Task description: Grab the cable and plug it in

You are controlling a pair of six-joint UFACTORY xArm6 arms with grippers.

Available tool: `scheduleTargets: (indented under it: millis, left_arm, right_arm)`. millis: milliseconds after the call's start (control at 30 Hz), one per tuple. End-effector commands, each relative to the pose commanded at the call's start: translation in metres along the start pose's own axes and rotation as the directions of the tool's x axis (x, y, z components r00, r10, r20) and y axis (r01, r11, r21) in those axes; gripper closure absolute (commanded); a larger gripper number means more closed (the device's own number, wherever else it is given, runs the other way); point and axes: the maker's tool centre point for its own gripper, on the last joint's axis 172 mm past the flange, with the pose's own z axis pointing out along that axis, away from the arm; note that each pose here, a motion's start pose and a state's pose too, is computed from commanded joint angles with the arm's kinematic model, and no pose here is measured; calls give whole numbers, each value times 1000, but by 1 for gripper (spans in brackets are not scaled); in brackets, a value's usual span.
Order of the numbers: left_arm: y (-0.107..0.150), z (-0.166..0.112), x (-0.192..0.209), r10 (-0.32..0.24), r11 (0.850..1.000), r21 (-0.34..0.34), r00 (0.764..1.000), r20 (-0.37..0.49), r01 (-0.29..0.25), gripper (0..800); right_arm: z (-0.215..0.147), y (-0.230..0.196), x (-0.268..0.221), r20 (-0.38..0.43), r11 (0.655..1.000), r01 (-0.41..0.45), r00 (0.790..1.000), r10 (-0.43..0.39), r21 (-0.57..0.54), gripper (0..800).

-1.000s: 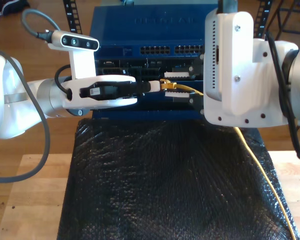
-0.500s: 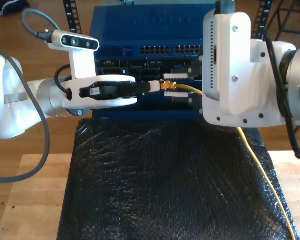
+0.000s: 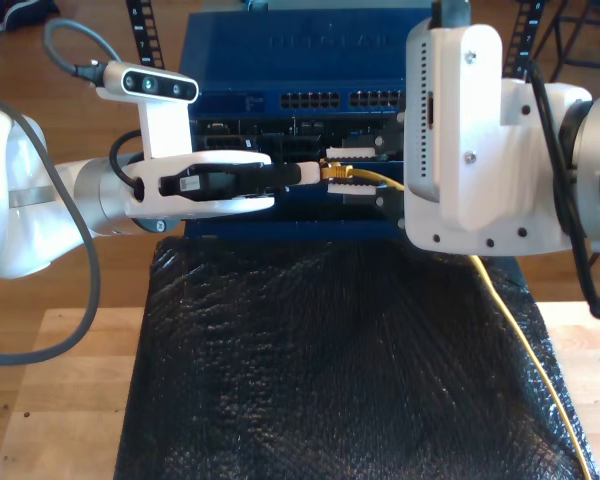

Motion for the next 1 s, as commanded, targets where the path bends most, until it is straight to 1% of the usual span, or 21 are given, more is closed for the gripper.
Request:
scheduleTargets:
  millis: [133, 233, 267, 300, 367, 433, 500, 600, 700, 767, 800, 967, 1000]
  left_arm:
    - [1, 0, 0, 1, 1000, -1, 1000, 1, -1, 787]
    - [1, 0, 0, 0, 1000, -3, 1000, 1, 0, 772]
    - [1, 0, 0, -3, 1000, -3, 1000, 1, 3, 763]
    - [1, 0, 0, -9, 1000, -3, 1000, 0, 9, 745]
    - [1, 0, -1, -30, 1000, -6, 1000, -2, 30, 661]
    - [3, 1, -2, -42, 999, -14, 999, -2, 42, 629]
    - [6, 1, -2, -47, 999, -23, 999, -1, 47, 578]
    - [7, 2, -2, -46, 999, -28, 999, 1, 46, 532]
    - [7, 2, -1, -45, 999, -28, 999, 1, 45, 510]
    - [7, 2, -1, -45, 999, -28, 999, 2, 45, 446]
    - [7, 2, -1, -45, 999, -28, 999, 2, 45, 395]
    - [8, 2, 1, -48, 999, -24, 999, 4, 48, 361]
    - [8, 2, 1, -51, 998, -24, 999, 4, 51, 331]
  right_arm:
    - [0, 0, 0, 0, 1000, 0, 1000, 0, 0, 672]
    - [0, 0, 0, 0, 1000, -2, 1000, 2, 0, 752]
    - [0, 0, 0, 0, 1000, -2, 1000, 2, 0, 757]
    - [0, 0, 0, 0, 1000, -2, 1000, 2, 0, 769]
    - [0, 0, 0, -1, 1000, -4, 1000, 4, 0, 782]
    - [0, 0, 0, -1, 1000, -4, 1000, 4, 0, 789]
    - [0, 0, 0, -1, 1000, -4, 1000, 4, 0, 797]
    - [0, 0, 0, -1, 1000, -4, 1000, 4, 0, 798]
    - [0, 0, 0, 0, 1000, -10, 1000, 10, -1, 798]
    - [0, 0, 0, -1, 1000, -9, 1000, 9, 0, 798]
    - [0, 0, 0, -1, 1000, -10, 1000, 10, 0, 798]
    - [0, 0, 0, -2, 1000, -12, 1000, 12, 0, 798]
    - [0, 0, 0, -2, 1000, -12, 1000, 12, 0, 798]
